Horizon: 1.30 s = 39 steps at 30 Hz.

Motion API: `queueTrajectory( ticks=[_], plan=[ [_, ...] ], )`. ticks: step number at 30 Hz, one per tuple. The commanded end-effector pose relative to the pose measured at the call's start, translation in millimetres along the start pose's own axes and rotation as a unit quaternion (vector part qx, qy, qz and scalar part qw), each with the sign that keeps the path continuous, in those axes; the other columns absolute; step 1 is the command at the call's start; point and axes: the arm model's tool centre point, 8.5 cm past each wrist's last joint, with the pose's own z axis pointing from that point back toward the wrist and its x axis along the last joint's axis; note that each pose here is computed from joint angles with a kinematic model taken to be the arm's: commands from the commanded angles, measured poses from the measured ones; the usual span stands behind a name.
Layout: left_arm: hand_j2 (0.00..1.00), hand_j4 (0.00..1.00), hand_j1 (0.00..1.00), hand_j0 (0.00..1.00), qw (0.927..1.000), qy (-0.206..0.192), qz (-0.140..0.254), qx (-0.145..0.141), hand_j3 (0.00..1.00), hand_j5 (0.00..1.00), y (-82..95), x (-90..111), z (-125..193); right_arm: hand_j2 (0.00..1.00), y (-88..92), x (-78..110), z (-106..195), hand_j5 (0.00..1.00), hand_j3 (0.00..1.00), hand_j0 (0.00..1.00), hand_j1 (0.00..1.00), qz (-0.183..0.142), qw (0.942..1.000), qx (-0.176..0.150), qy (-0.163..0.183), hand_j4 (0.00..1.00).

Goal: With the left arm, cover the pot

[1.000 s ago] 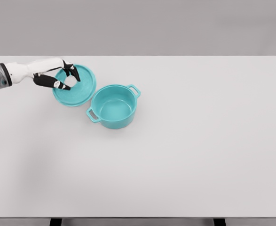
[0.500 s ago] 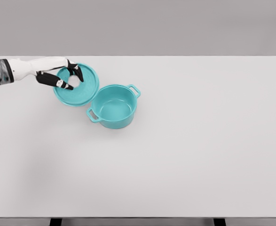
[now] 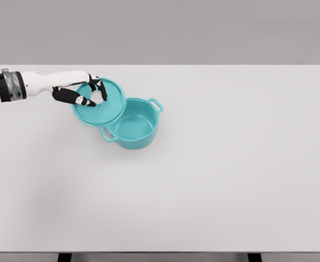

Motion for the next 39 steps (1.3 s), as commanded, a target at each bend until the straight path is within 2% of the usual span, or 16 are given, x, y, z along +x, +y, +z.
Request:
queueTrajectory(
  ticks=[1,24,39],
  plan=[
    [0.48,0.48,0.48,0.48,0.9999,-0.007,0.006,-0.005,0.48,0.48,-4.7,2.0,-6.1,1.00,0.0,0.0,0.0,1.00,1.00,1.00,1.00,0.000,1.0000,0.000,0.000,1.00],
    [0.48,0.48,0.48,0.48,0.9978,-0.058,0.011,-0.031,0.48,0.48,-22.0,27.4,-49.9,1.00,0.0,0.0,0.0,1.00,1.00,1.00,1.00,0.000,1.0000,0.000,0.000,1.00],
    [0.49,0.49,0.49,0.49,0.9974,-0.056,0.014,-0.041,0.49,0.49,-29.2,26.8,-53.6,1.00,0.0,-0.1,0.0,1.00,1.00,1.00,1.00,0.000,1.0000,0.000,0.001,1.00]
  ],
)
